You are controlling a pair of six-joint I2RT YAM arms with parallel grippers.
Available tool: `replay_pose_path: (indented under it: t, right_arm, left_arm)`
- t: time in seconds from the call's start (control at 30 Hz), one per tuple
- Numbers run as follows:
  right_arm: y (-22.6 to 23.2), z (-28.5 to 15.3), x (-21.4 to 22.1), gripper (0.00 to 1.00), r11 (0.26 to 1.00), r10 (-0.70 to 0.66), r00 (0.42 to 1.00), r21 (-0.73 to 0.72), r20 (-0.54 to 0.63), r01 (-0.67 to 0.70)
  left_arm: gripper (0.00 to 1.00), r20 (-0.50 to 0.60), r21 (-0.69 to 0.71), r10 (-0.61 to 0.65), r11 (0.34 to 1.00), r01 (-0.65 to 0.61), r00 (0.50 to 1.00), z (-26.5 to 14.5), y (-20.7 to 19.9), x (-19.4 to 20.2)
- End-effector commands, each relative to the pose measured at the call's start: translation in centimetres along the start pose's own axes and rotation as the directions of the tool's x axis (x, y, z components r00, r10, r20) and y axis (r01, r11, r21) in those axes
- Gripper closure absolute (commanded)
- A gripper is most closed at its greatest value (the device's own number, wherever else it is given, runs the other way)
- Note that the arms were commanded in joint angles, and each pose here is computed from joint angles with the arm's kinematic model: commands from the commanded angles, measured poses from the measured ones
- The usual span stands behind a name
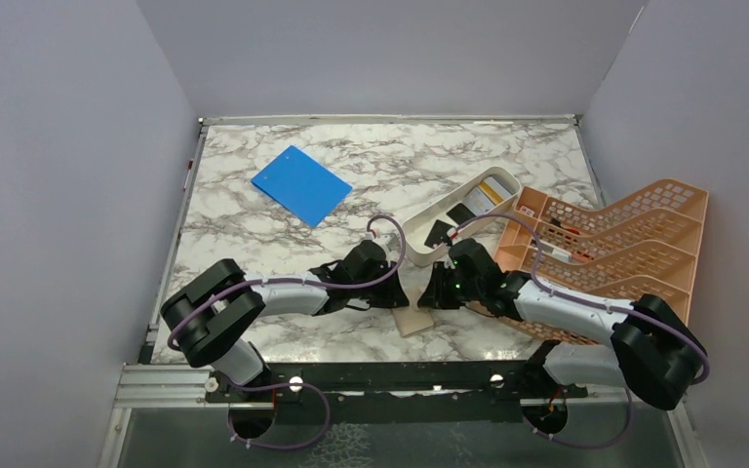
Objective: Put the credit cards into the card holder
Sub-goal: Close the card holder at the center of the board.
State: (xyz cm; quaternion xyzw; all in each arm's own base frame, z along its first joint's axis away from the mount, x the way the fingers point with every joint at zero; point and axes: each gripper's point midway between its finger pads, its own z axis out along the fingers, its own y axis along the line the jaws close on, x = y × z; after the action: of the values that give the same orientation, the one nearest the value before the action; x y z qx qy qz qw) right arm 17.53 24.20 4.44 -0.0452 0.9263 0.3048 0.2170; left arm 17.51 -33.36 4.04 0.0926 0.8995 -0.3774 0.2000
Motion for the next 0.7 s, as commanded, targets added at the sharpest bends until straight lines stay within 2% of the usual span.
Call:
replay_pose_path:
  t: [0.0,0.47,0.67]
  right_arm:
    - [0.7,0.5,0.2,0.78,0.999,0.008,1.0,-0.047,-0.015,-0.009]
    - [0.6,1.0,0.9,0.82,0.998,0.011,0.999,-0.057,-0.046,-0.014]
    - [0.7,-0.5,-0.6,0.78,1.0,-0.017,1.0,-0.007,-0.004,0.017]
  left_arm:
    - [0.85,-0.008,0.007,0.012,1.0,-0.012,1.0,0.5,0.2,0.3]
    - [0.85,-0.014,0.009,0.007,1.0,-0.007,1.0,0.7,0.4,0.5]
    - [0.85,-0.011,0.018,0.0,1.0,0.0,1.0,0.0,-0.7,-0.2]
